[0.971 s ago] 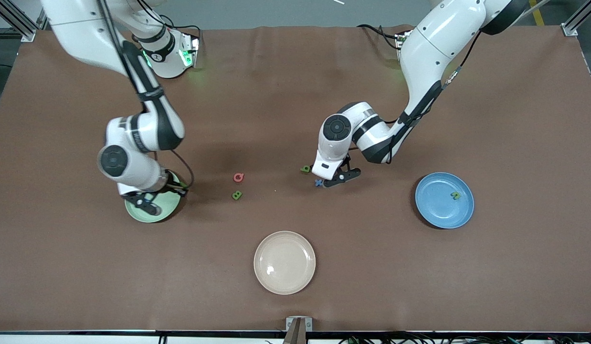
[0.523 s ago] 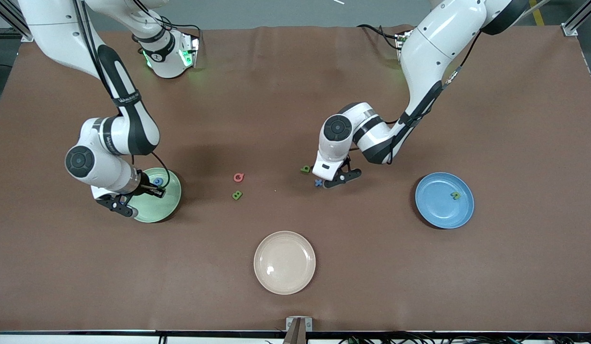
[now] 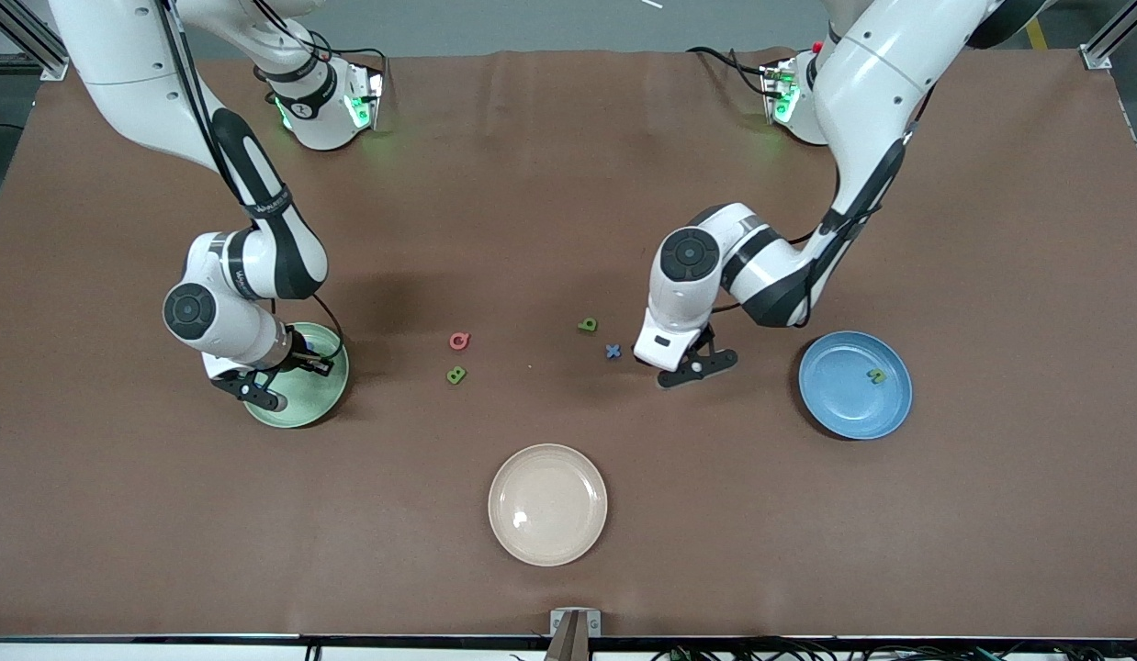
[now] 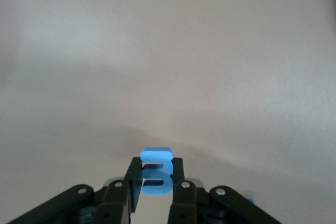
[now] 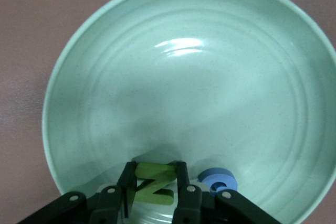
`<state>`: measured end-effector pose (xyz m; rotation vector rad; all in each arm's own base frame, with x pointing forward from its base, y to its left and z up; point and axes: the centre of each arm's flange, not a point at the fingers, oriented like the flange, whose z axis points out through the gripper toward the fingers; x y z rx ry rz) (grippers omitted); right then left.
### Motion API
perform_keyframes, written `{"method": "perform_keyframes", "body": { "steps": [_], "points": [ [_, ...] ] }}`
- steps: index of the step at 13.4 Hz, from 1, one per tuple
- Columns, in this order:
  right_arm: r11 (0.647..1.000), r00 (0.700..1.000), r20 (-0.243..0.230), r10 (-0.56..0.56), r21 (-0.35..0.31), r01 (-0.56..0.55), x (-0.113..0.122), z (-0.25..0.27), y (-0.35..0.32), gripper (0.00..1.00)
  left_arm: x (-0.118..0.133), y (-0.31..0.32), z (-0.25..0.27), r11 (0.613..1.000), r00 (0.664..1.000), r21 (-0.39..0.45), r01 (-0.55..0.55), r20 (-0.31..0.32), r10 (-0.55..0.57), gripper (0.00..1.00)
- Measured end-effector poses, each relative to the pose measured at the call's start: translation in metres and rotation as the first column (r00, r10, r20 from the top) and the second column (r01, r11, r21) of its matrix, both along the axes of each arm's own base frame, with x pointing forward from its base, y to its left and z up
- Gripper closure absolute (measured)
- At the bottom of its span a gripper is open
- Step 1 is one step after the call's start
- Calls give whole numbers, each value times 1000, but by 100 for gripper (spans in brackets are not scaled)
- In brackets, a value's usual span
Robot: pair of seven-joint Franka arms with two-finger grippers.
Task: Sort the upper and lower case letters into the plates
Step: 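Place the Z on the green plate while the left gripper places the 3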
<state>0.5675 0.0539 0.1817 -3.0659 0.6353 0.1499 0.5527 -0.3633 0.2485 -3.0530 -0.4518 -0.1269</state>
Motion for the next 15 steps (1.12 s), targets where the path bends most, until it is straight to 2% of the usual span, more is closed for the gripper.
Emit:
{"method": "perform_keyframes", "body": {
  "steps": [3, 4, 6, 9, 10, 12, 15],
  "points": [
    [1000, 1000, -1, 1, 0, -1, 0, -1, 0, 65, 21, 35, 34, 1000, 1000, -6, 24, -21, -24, 73],
    [1000, 1000, -2, 1, 0, -1, 0, -1, 0, 58, 28, 50, 42, 1000, 999, 4, 21, -27, -20, 73],
    [1000, 1000, -7, 1, 1, -1, 2, 1, 1, 37, 38, 79, 50, 1000, 999, 22, 21, -38, -21, 73],
    [1000, 995, -98, -10, 10, 11, 23, 37, 9, 5, 46, 121, 55, 998, 996, 9, 57, -63, -56, 73],
    [1000, 993, -113, -27, 10, 28, 31, 54, 17, 0, 48, 136, 55, 998, 995, -3, 67, -75, -67, 73],
    [998, 992, -111, -63, 5, 64, 38, 76, 50, 0, 49, 171, 54, 995, 990, -28, 92, -100, -94, 73],
    [992, 990, -67, -123, -13, 122, 24, 76, 134, 0, 46, 227, 41, 991, 980, -38, 131, -144, -135, 73]
  ]
}}
